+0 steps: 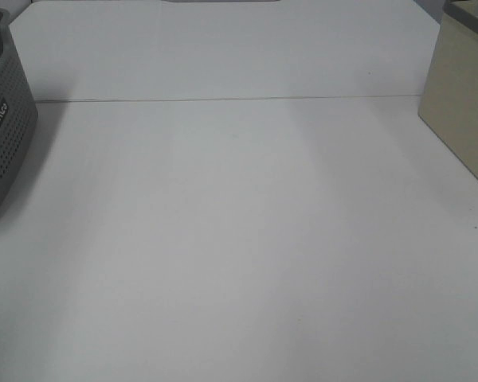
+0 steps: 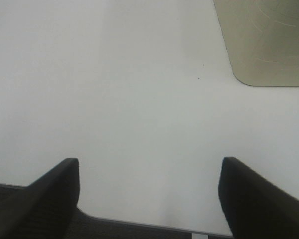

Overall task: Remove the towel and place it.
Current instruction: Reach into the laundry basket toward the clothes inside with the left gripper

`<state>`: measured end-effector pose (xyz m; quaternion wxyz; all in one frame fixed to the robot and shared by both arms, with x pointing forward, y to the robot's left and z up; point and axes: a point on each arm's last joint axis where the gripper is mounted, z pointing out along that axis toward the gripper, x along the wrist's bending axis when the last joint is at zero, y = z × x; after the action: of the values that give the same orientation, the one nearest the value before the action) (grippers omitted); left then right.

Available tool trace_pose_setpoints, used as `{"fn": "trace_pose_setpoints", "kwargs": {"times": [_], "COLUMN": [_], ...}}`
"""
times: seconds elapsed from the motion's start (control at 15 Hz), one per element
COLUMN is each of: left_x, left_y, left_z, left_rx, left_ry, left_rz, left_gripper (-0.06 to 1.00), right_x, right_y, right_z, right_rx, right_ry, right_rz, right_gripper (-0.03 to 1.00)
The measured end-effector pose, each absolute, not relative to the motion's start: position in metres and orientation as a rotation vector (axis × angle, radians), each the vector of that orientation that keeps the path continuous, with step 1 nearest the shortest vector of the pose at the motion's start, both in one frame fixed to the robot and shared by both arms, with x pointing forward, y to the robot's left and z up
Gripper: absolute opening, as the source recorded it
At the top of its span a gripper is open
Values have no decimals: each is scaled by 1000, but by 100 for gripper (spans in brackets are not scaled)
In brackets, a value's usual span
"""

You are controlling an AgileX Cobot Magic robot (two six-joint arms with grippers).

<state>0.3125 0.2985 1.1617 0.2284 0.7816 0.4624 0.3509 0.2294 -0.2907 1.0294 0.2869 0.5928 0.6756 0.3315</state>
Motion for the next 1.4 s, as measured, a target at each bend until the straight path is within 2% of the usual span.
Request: {"fn": "trace_pose_setpoints", "kwargs": {"times": [0.2,0.8,1.0,1.13,1.33,1.4], "left_x": [371,493,537,561,589,605], "left_y": [304,339,352,372,402,418], "left_z": [1183,1194,1174,1149,1103,1075], "left_rx": [2433,2963,3080,3113,3167,3195], "left_ry": [1105,1047,1011,1054,1050,990], "left_rz": [995,1160,1177,1099,909,859], "left_gripper": [86,86,86,86,86,86], "right_x": [229,229,229,229,229,229], "right_y": [-291,-291,-291,-291,-291,-291], "right_z": [1029,1029,1029,1029,1029,1029], "right_rx": [1584,1584,1584,1584,1584,1584], "right_ry": [1805,1805,1805,1805,1805,1805], "right_rz": [886,886,886,886,886,886], "right_gripper": [76,76,76,76,76,76]}}
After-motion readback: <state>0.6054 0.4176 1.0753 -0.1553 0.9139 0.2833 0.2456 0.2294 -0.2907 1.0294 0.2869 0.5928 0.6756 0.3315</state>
